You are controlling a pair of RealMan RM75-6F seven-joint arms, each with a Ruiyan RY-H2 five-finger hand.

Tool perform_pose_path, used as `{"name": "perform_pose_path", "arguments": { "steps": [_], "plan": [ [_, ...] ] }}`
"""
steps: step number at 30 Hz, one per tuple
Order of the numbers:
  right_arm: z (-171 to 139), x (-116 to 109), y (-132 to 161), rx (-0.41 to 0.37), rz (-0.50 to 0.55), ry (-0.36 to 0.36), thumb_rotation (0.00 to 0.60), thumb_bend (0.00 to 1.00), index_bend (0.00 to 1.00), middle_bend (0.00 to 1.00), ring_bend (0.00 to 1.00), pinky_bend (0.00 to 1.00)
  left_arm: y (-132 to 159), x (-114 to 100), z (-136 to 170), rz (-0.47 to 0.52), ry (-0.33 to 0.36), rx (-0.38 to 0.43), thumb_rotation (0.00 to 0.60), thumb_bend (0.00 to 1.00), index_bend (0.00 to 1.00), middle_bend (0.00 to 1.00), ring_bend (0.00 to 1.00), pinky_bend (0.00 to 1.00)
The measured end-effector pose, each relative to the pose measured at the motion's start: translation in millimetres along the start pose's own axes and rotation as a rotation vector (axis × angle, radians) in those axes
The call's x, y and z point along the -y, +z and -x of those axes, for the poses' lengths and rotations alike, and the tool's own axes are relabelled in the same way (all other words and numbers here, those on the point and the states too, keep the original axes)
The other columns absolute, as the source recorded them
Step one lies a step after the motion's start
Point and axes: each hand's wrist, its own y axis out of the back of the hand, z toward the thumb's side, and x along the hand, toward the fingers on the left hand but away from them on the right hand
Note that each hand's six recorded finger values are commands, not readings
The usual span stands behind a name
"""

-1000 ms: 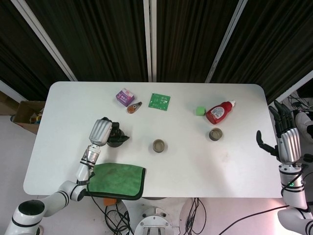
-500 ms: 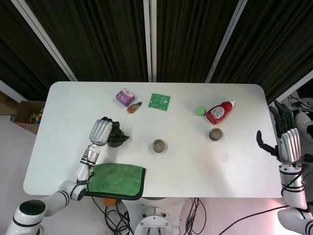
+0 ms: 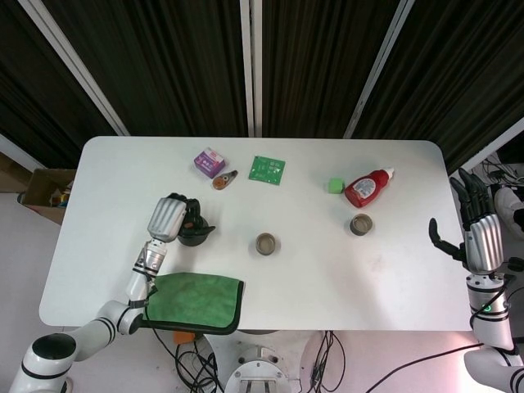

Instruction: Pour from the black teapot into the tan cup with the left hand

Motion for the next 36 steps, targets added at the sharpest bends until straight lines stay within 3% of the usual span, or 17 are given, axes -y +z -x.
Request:
{"name": "perform_pose_path", "arguments": {
  "steps": [7, 15, 18, 20, 23, 28, 32, 36],
  "plan": [
    [1, -1, 0, 0.0, 0.0, -0.004, 0.6, 0.48, 0.0, 0.01, 0.0, 0.0, -3, -13, -1, -0.011, 0.039, 0.001, 0.191, 0.0, 0.38, 0.5, 0.38, 0.35],
    [-1, -3, -1, 0.005, -0.003, -0.005, 0.6, 0.48, 0.0, 0.01, 0.0, 0.0, -1, -52, 5, -0.008, 0.147, 0.03, 0.194, 0.0, 0.37, 0.47, 0.35, 0.32],
    [-5, -6, -3, 0.012, -0.011, -0.003, 0.6, 0.48, 0.0, 0.0, 0.0, 0.0, -5, -72, 13, -0.028, 0.173, 0.03, 0.194, 0.0, 0.29, 0.36, 0.26, 0.29],
    [-9, -9, -5, 0.019, -0.028, 0.003, 0.6, 0.48, 0.0, 0.0, 0.0, 0.0, -11, -84, 21, -0.054, 0.171, 0.022, 0.227, 0.0, 0.16, 0.21, 0.14, 0.23],
    [-18, -12, -10, 0.036, -0.083, 0.028, 0.6, 0.48, 0.0, 0.0, 0.0, 0.0, -27, -107, 40, -0.144, 0.134, -0.007, 0.301, 0.0, 0.03, 0.05, 0.03, 0.19],
    [-43, -17, -22, 0.108, -0.254, 0.113, 0.6, 0.47, 0.0, 0.0, 0.0, 0.0, -60, -148, 106, -0.356, 0.027, -0.106, 0.375, 0.0, 0.01, 0.04, 0.02, 0.18],
    [-82, -23, -36, 0.25, -0.432, 0.228, 0.6, 0.47, 0.0, 0.0, 0.0, 0.0, -77, -160, 167, -0.412, -0.007, -0.179, 0.406, 0.0, 0.01, 0.03, 0.02, 0.18],
    [-131, -28, -44, 0.431, -0.493, 0.329, 0.6, 0.47, 0.0, 0.0, 0.0, 0.0, -92, -150, 215, -0.42, -0.073, -0.206, 0.468, 0.0, 0.01, 0.03, 0.02, 0.18]
  ]
}}
